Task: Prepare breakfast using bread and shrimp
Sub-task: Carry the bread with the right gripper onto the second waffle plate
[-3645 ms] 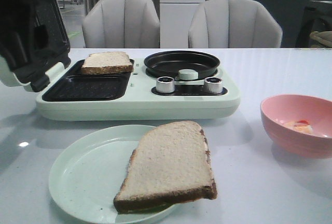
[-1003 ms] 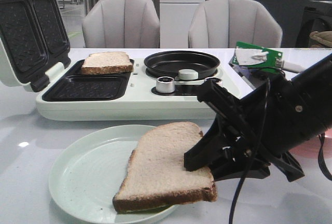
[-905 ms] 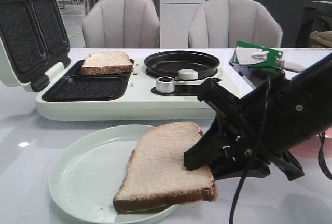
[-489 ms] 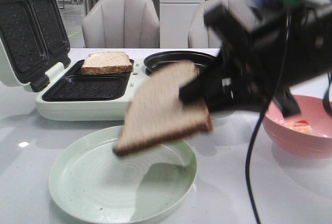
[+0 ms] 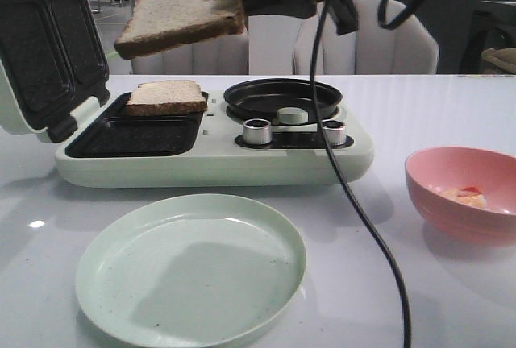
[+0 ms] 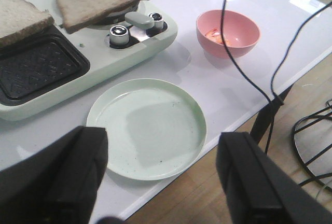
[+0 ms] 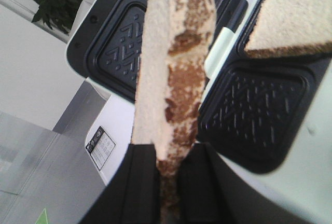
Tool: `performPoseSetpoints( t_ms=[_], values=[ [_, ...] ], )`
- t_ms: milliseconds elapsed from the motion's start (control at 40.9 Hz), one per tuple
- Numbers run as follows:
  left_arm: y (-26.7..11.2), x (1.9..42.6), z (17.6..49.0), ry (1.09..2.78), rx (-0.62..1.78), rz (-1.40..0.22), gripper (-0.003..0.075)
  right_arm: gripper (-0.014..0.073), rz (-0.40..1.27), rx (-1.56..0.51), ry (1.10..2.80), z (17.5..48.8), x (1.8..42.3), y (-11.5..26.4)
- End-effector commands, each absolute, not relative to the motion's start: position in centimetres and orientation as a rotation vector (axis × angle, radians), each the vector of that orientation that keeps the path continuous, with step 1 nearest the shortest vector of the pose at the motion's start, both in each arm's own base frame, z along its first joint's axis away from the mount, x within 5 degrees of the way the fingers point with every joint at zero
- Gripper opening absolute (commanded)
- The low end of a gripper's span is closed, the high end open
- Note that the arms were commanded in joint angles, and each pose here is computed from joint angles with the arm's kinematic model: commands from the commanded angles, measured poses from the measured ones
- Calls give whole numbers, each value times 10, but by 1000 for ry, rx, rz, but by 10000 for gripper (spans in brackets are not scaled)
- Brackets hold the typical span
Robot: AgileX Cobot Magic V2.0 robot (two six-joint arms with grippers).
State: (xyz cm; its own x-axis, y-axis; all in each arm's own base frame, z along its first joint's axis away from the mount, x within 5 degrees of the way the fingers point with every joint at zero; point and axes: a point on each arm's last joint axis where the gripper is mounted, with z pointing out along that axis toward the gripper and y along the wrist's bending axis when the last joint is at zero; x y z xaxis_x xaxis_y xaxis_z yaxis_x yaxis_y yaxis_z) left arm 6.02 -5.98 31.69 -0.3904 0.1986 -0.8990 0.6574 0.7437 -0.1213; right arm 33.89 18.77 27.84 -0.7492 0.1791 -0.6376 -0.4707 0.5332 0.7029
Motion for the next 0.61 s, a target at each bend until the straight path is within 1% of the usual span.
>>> performPoseSetpoints(
  t_ms=[0, 196, 318, 367, 416, 440, 465, 538, 587],
  values=[
    [-64, 63, 334, 1828, 629, -624, 507, 7, 1327, -286, 1981, 304, 352, 208],
    [-64, 63, 335, 1812, 624, -631, 507, 7, 1382, -301, 2005, 277, 384, 248],
    [-64, 63, 335, 1812, 624, -631, 507, 17, 1388, -307, 2015, 261, 400, 261],
    [-64, 63, 335, 1812, 624, -631, 507, 68, 1393, -309, 2019, 255, 404, 264],
    [-64, 63, 335, 1812, 624, -631, 507, 160, 1385, -304, 2024, 252, 407, 265],
    [-64, 63, 335, 1812, 624, -631, 507, 209, 1371, -292, 2030, 250, 408, 264],
    [-64, 63, 335, 1812, 624, -631, 507, 279, 1353, -277, 2035, 248, 410, 264],
    [-64, 63, 335, 1812, 624, -631, 507, 449, 1291, -264, 2047, 246, 413, 261],
    [-64, 63, 335, 1812, 624, -631, 507, 492, 1255, -257, 2051, 245, 415, 258]
  ],
)
